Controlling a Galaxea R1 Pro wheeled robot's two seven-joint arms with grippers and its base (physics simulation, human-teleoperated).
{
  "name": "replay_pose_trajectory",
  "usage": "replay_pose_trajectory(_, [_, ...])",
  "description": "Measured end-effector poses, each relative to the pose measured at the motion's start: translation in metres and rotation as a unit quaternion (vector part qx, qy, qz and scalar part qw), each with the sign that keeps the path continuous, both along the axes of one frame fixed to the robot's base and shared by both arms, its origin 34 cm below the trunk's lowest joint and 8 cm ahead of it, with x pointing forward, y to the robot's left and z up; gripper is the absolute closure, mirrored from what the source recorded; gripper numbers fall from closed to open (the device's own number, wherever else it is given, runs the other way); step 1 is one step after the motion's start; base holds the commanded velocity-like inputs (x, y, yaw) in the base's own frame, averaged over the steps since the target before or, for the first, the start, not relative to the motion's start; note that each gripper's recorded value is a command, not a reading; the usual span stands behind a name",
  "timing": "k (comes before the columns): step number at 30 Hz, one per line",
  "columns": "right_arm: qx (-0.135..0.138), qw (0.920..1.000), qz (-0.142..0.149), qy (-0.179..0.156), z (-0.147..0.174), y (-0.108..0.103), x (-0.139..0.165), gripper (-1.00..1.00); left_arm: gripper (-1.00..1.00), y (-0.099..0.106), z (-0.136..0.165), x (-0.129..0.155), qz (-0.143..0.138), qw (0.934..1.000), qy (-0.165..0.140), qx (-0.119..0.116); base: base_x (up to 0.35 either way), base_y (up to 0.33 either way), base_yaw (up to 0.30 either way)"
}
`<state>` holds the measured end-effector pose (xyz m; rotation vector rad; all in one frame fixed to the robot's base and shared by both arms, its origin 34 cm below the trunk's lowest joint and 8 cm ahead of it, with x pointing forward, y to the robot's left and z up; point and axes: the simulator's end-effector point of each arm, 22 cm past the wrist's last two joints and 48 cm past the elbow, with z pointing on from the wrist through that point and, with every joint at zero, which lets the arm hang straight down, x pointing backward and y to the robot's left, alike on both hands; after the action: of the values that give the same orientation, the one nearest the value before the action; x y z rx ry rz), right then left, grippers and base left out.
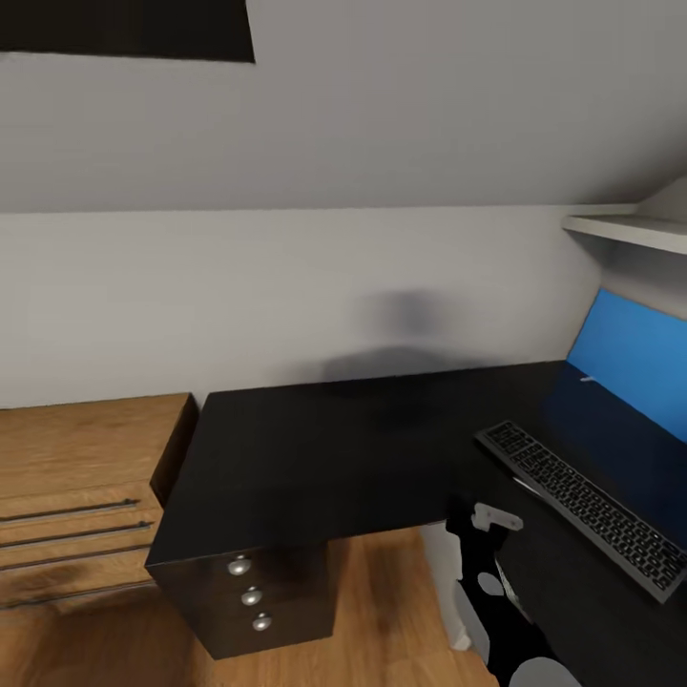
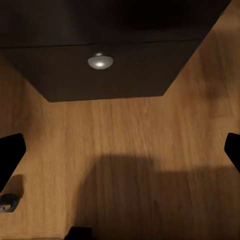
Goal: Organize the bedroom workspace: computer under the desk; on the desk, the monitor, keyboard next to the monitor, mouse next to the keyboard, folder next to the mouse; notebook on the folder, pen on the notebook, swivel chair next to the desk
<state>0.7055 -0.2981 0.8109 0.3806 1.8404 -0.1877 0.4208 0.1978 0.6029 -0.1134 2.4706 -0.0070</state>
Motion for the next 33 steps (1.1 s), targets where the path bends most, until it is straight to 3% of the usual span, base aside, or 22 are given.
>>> replay_pose_trajectory(10, [-0.001,1.0000,0.000,-0.001,0.012,0.000,-0.002,1.00,-1.00,0.000,0.012,-0.002,0.000,1.0000,0.000,0.000,0.000,0.000,0.254])
replay_pose_trajectory(23, [-0.002,0.9999,0.015,0.006,0.015,0.010,-0.003,1.00,-1.00,0.001,0.018,-0.004,0.001,1.0000,0.001,0.001,0.000,0.000,0.035])
replay_pose_trajectory(27, [-0.009,0.9979,0.051,0.040,0.003,0.032,-0.004,1.00,-1.00,0.001,0.018,-0.004,0.001,1.0000,0.001,0.001,0.000,0.000,0.001])
replay_pose_trajectory(29, [-0.008,0.9943,0.069,0.081,-0.011,0.043,-0.008,1.00,-1.00,0.001,0.018,-0.004,0.001,1.0000,0.001,0.001,0.000,0.000,0.000])
replay_pose_trajectory(33, [-0.007,0.9899,0.081,0.116,-0.022,0.049,-0.012,1.00,-1.00,0.002,0.018,-0.004,0.002,1.0000,0.001,0.001,0.000,0.000,0.000])
